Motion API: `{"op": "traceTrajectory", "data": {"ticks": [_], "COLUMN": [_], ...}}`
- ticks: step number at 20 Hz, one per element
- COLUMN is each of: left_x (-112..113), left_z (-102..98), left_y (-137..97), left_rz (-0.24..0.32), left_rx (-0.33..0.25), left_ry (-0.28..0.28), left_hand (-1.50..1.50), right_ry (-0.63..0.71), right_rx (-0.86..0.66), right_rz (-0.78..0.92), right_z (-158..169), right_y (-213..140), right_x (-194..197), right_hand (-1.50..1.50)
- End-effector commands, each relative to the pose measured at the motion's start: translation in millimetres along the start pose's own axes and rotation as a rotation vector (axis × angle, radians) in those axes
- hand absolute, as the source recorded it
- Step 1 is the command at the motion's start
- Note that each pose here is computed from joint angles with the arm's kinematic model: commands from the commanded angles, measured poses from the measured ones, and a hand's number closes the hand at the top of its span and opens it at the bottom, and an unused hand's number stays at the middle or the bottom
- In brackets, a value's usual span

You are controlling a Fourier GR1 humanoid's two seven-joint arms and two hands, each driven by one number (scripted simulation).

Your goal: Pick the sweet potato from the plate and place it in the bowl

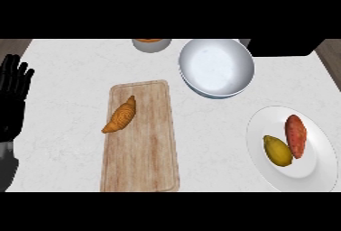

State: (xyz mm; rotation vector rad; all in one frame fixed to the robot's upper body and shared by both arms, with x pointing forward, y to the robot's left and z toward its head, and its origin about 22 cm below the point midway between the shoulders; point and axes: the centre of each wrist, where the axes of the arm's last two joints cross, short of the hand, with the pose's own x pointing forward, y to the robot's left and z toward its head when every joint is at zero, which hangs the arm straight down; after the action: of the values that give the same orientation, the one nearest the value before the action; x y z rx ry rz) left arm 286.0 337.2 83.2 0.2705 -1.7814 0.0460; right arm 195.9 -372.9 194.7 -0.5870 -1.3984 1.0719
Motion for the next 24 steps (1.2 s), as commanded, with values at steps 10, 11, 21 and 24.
{"op": "traceTrajectory", "data": {"ticks": [10,11,21,24], "left_x": [-9.7,-12.7,-9.0,16.9], "left_z": [-0.9,3.2,-2.1,-16.1], "left_y": [7.1,-20.1,-7.5,-8.4], "left_rz": [0.006,0.024,0.009,0.011], "left_rx": [-0.023,-0.048,-0.024,-0.023], "left_ry": [0.002,0.007,0.0,-0.007], "left_hand": [0.0,0.0,0.0,0.0], "right_ry": [0.153,0.146,0.182,0.216], "right_rx": [0.216,0.213,0.263,0.236], "right_rz": [0.135,0.131,0.086,0.086], "right_z": [-6.0,-14.0,-35.1,-40.7], "right_y": [-9.4,-25.9,33.2,49.6], "right_x": [-5.0,-16.8,-58.6,-79.8], "right_hand": [-1.5,-1.5,-1.5,-1.5]}}
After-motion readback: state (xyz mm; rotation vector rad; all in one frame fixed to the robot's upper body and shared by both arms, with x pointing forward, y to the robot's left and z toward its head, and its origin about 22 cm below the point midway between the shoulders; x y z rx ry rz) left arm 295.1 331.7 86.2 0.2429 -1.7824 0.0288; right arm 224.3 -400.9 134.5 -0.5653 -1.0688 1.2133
